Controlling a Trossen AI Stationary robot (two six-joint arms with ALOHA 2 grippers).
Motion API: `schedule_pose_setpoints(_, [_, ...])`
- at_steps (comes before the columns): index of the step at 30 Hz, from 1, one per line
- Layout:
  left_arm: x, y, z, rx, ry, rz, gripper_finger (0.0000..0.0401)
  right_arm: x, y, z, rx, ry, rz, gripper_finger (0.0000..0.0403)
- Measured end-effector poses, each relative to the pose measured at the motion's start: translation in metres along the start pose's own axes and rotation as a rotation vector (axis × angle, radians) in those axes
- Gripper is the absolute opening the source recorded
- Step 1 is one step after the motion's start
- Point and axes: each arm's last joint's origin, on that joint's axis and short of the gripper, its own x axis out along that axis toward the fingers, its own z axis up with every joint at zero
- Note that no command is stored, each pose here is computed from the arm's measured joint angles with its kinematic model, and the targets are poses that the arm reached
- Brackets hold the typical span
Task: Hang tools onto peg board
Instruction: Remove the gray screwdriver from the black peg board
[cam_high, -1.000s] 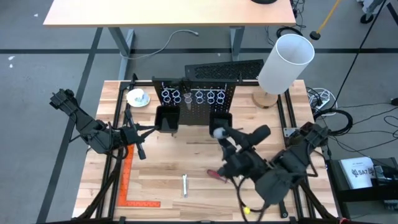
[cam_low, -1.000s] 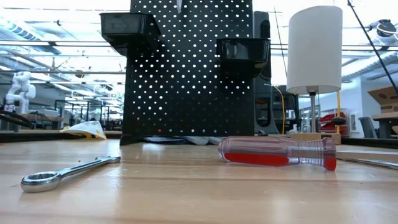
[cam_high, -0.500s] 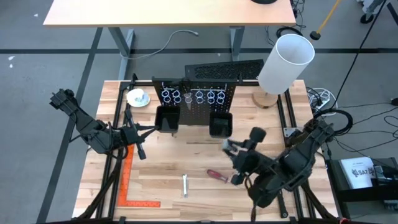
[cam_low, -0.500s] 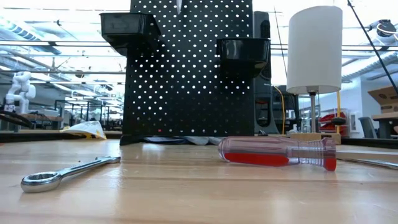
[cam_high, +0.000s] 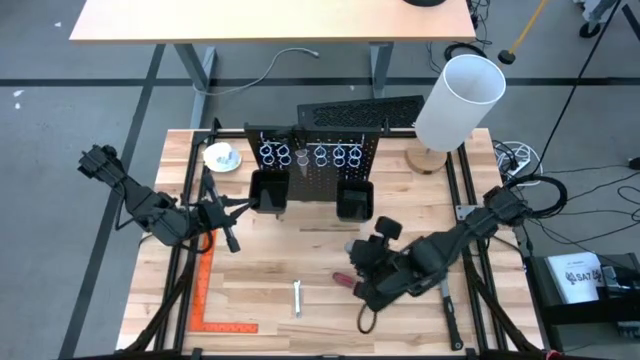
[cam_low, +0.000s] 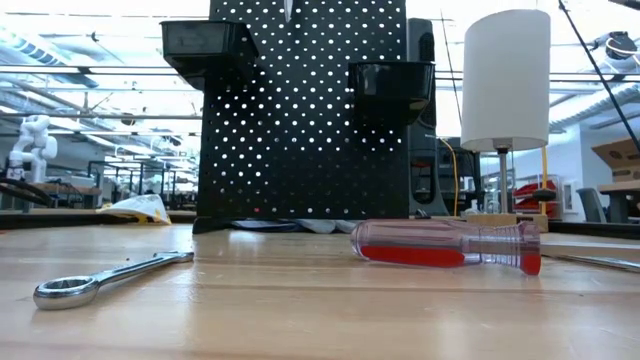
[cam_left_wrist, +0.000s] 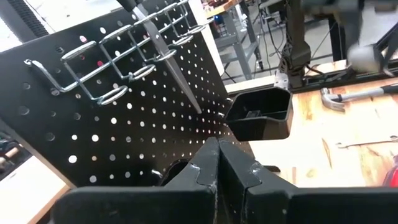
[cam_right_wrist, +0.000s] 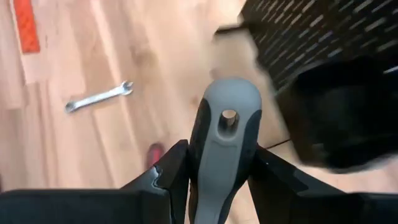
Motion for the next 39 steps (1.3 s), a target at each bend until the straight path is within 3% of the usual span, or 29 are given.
schedule_pose_setpoints(8, [0.001, -0.001, 0.000, 0.000, -0.003, -0.027, 0.0008, 0.075, -0.001, -0.017, 0.032, 0.222, 0.153, 0.0126])
schedule_pose_setpoints(18, [0.001, -0.001, 0.000, 0.000, -0.004, -0.028, 0.0008, 0.139, -0.005, -0.046, 0.065, 0.247, 0.268, 0.0126])
schedule_pose_setpoints(25, [0.001, -0.002, 0.000, 0.001, -0.003, -0.028, 0.0008, 0.162, -0.013, -0.075, 0.091, 0.326, 0.247, 0.0126])
schedule_pose_setpoints(39, [0.001, -0.002, 0.000, 0.001, -0.003, -0.028, 0.0008, 0.180, -0.015, -0.085, 0.137, 0.277, 0.307, 0.0129])
